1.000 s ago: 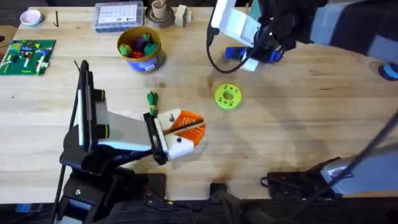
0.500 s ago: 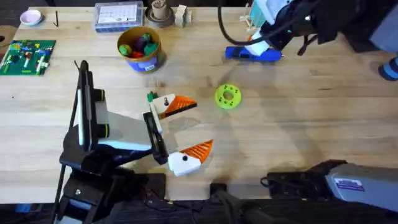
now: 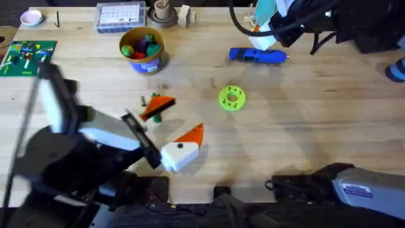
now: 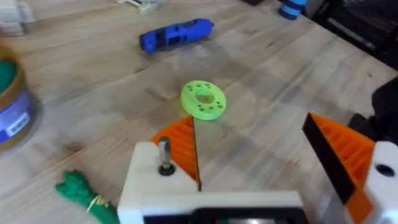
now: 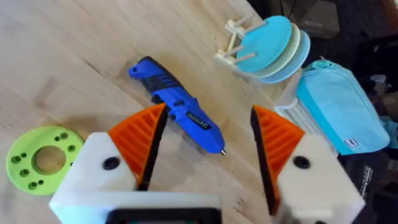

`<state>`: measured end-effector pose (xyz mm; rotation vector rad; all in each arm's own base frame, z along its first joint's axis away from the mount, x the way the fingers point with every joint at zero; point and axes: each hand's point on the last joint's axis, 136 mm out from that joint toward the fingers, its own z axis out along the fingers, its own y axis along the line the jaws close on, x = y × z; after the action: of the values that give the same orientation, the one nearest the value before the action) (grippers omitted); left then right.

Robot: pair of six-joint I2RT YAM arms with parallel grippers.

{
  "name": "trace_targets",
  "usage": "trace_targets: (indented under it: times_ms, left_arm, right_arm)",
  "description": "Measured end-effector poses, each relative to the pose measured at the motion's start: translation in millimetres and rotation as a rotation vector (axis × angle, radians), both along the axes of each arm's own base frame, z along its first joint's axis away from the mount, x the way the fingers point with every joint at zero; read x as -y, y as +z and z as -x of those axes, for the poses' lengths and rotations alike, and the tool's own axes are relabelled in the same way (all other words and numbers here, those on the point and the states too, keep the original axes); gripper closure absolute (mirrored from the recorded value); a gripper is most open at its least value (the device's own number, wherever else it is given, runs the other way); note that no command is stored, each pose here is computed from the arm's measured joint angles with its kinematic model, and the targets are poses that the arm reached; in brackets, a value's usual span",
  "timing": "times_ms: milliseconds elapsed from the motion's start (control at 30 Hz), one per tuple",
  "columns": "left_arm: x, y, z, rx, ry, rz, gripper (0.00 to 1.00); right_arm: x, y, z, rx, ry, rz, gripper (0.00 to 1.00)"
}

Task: Pick up the gripper from the table and insert it into the empty holder that is missing its gripper. Then pick up a screw, insert it into the mounting hole, and use the screwdriver to tighten it. Finally, clean up the table by picking up the vegetable and placing it into the bucket.

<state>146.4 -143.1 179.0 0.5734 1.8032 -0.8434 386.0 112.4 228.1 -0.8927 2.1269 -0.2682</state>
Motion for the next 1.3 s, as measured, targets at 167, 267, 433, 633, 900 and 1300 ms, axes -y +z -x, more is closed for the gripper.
trace_targets:
  times_ms: [167,267,433,633,900,1300]
  left_arm:
    - [-36.4,48.0,9.7,0.016,0.213,-0.060,0.008]
    - [-57.1,63.7,17.3,-0.037,0.319,-0.114,0.008]
    - [-92.8,74.0,29.2,-0.288,0.470,-0.317,0.008]
    - [-101.1,99.1,22.0,-0.353,0.512,-0.384,0.008]
    - [-99.4,106.9,15.0,-0.335,0.517,-0.370,0.008]
    - [-113.7,66.2,1.8,-0.648,0.645,-0.480,0.008]
  right_arm:
    - [-2.4,8.2,-6.5,0.041,-0.004,-0.020,0.150]
    - [-3.5,12.1,-9.6,0.061,-0.005,-0.028,0.150]
    - [-4.1,14.4,-11.2,0.071,-0.007,-0.035,0.150]
    - [-4.2,14.7,-11.4,0.073,-0.007,-0.035,0.150]
    - [-4.9,17.6,-13.5,0.087,-0.007,-0.040,0.150]
    - [-5.5,19.6,-14.9,0.096,-0.007,-0.044,0.150]
